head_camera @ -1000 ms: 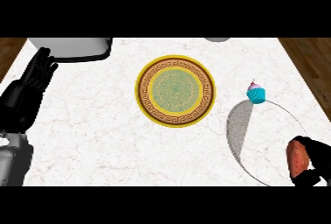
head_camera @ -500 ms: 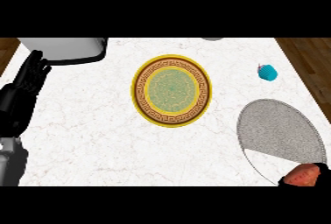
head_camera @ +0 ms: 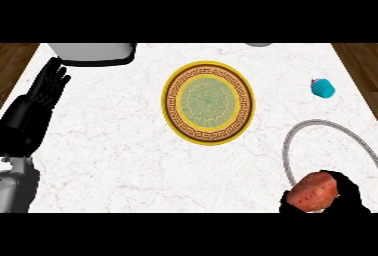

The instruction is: Pick the sweet potato from the placemat and place it in the plate

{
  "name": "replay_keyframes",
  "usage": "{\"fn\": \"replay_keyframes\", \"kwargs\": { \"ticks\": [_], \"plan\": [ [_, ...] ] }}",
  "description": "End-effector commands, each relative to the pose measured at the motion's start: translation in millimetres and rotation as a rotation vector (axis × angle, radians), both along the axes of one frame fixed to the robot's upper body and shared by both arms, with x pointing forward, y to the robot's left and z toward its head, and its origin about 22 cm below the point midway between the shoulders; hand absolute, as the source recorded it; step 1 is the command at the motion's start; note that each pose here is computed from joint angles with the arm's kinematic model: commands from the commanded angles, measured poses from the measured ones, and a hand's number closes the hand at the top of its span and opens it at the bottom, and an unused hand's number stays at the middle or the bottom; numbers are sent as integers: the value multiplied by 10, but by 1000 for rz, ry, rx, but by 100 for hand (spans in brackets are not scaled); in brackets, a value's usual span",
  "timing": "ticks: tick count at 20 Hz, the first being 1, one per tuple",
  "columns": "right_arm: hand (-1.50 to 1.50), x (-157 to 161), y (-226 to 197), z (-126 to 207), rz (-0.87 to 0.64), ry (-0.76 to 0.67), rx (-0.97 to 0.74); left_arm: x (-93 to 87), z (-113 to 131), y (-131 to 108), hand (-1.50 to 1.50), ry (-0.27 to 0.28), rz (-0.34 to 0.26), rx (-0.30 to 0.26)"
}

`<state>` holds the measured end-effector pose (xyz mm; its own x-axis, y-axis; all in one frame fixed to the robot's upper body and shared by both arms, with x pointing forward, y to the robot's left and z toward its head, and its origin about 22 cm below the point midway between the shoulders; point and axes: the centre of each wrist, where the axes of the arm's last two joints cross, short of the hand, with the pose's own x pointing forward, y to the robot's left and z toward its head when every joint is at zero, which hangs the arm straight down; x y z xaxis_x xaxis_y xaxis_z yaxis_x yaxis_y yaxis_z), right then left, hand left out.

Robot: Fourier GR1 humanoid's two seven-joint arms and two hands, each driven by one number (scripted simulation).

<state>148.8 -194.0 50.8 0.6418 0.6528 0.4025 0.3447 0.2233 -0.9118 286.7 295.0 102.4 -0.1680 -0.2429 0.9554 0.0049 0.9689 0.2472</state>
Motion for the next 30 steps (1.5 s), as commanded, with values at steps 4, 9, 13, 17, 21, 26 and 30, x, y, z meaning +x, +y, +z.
{"fn": "replay_keyframes", "kwargs": {
  "ticks": [4,9,13,17,21,26,30],
  "plan": [
    [150,-99,780,671,119,-218,50,92,154,-27,0,-14,-33,-18],
    [150,161,1142,776,132,-205,1,9,-39,-90,0,-15,-38,-20],
    [150,635,1217,760,150,-194,49,160,128,-255,0,-20,-53,-29],
    [150,1102,1169,906,161,-224,106,121,143,-154,0,-25,-54,-6],
    [150,1437,1229,905,169,-203,148,129,-14,-131,0,-13,-61,-12],
    [150,1978,1147,684,119,-169,133,149,7,-419,0,-24,-92,-22],
    [150,2199,1094,455,112,-111,121,182,98,-336,0,-33,-70,-6]
  ]
}}
